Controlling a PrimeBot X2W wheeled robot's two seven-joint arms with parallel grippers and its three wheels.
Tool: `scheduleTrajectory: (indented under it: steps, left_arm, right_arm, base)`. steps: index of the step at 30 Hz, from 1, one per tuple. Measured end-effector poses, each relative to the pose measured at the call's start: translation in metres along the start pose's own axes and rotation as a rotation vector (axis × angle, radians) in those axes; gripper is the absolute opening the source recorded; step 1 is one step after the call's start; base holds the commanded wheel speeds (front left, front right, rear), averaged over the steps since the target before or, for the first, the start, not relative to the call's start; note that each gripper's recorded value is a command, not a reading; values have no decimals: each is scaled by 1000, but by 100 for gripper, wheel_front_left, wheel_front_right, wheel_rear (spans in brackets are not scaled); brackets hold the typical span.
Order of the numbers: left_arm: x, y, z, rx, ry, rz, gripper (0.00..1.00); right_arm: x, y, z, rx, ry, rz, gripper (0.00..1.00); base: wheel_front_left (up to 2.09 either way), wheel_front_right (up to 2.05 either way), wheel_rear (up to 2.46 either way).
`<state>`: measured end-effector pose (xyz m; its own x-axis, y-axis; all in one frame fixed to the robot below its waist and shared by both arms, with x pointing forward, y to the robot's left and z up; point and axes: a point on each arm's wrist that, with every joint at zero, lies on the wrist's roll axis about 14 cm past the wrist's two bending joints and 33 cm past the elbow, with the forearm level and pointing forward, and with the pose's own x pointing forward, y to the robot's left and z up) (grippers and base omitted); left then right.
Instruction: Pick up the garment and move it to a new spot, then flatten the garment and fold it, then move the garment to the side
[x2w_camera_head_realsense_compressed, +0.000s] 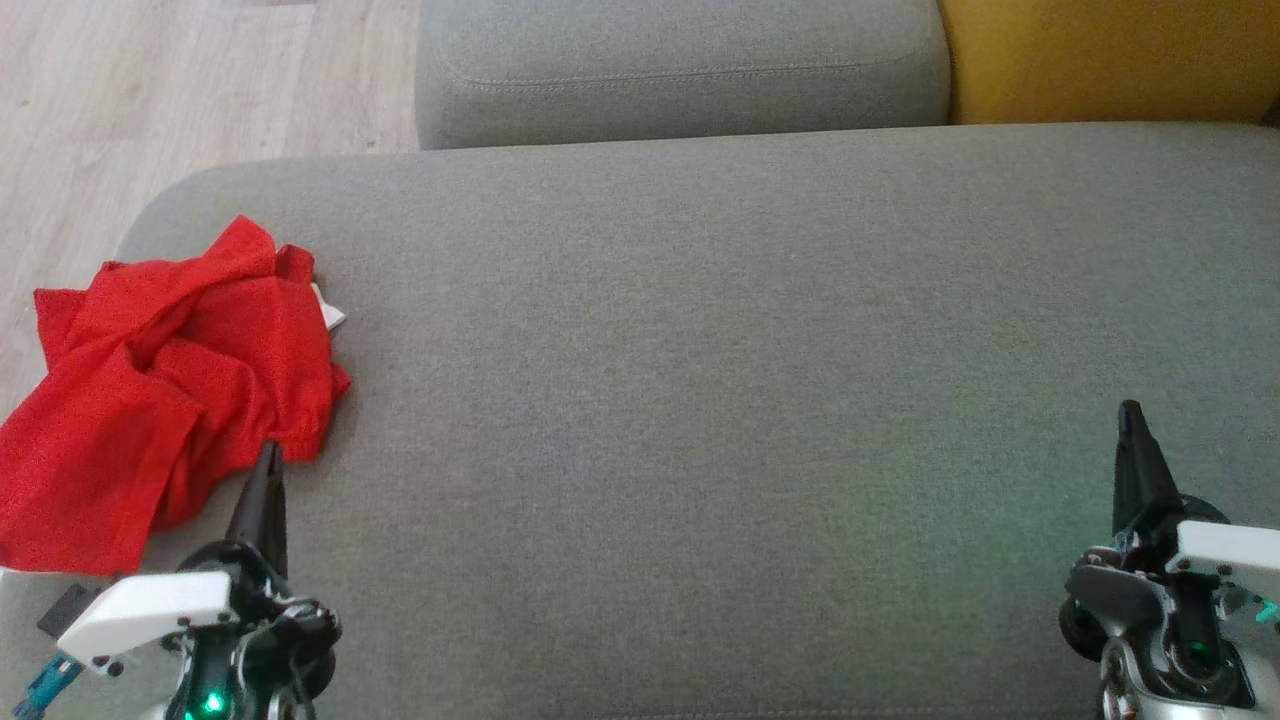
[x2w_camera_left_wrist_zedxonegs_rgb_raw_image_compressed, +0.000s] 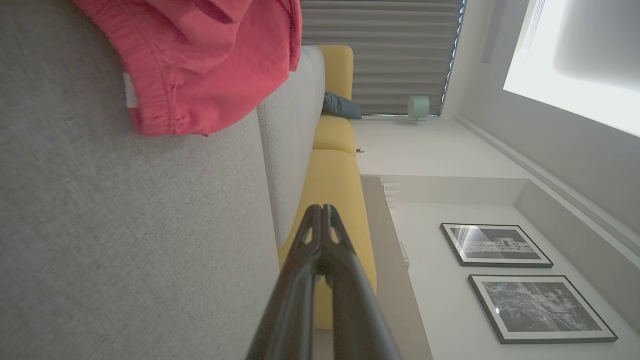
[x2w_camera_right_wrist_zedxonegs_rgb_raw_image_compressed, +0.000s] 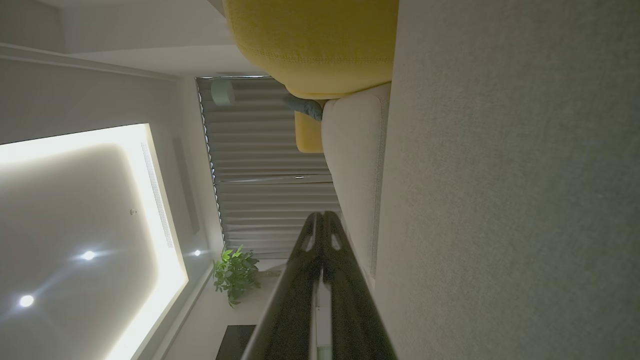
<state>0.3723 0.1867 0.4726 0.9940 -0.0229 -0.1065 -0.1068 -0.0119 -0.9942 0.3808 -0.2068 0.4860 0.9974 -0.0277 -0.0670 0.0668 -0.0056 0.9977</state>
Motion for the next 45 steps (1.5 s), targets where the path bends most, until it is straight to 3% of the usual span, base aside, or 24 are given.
scheduleTrajectory:
  steps: [45]
  left_arm:
    - [0,0,0,0,0,0,0]
  right_arm:
    - [0,0,0,0,0,0,0]
  base:
    - [0,0,0]
